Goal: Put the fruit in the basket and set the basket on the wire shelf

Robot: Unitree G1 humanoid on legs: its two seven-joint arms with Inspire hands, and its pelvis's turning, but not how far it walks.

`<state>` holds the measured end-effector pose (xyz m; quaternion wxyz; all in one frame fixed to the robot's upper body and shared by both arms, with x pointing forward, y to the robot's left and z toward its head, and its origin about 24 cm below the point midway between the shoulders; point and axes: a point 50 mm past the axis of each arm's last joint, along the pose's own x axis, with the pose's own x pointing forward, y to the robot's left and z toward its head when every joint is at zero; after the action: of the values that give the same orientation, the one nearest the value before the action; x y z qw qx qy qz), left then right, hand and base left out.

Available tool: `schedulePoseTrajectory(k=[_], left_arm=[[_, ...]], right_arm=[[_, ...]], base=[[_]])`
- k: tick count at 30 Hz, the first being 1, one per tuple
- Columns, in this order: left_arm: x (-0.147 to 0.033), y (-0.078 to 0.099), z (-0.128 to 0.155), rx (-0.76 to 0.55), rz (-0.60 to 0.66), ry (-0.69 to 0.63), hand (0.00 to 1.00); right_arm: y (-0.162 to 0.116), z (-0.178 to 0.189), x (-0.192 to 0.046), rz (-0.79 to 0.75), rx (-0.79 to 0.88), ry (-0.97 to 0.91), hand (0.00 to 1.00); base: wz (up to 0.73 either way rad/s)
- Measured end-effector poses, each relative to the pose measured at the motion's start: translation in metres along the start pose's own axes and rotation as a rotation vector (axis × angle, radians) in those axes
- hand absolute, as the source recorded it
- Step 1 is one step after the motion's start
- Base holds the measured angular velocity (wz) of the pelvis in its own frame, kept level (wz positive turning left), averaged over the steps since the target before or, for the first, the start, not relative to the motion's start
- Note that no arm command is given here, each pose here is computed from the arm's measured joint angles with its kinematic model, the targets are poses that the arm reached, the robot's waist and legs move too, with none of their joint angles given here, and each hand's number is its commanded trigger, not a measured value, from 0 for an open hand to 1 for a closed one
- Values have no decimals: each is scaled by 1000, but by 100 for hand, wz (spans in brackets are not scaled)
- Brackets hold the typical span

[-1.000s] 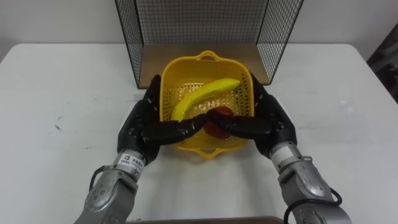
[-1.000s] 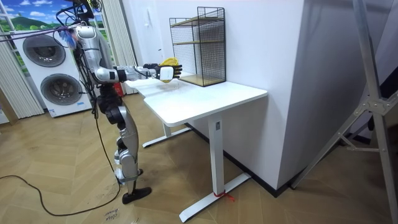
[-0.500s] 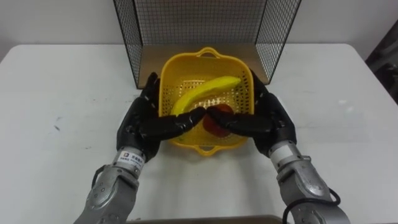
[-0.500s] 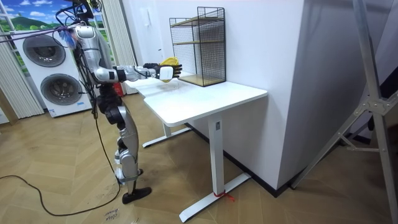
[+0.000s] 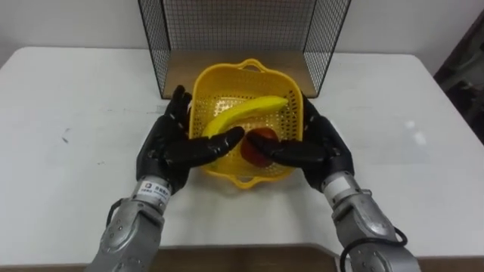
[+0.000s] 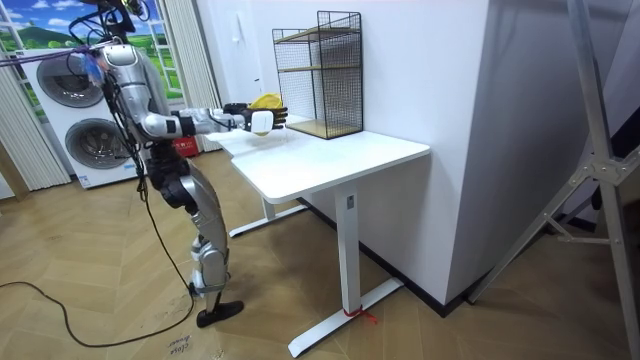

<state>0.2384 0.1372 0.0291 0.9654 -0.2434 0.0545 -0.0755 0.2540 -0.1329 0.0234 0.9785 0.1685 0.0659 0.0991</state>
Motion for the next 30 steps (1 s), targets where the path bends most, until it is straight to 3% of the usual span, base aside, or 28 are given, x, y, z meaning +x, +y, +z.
schedulePoseTrajectory(k=[30], left_arm=[[8,-9,8,-3,-52,-33,0]], right_arm=[[-3,8,2,-14,-60,-24,0]], base=[[4]])
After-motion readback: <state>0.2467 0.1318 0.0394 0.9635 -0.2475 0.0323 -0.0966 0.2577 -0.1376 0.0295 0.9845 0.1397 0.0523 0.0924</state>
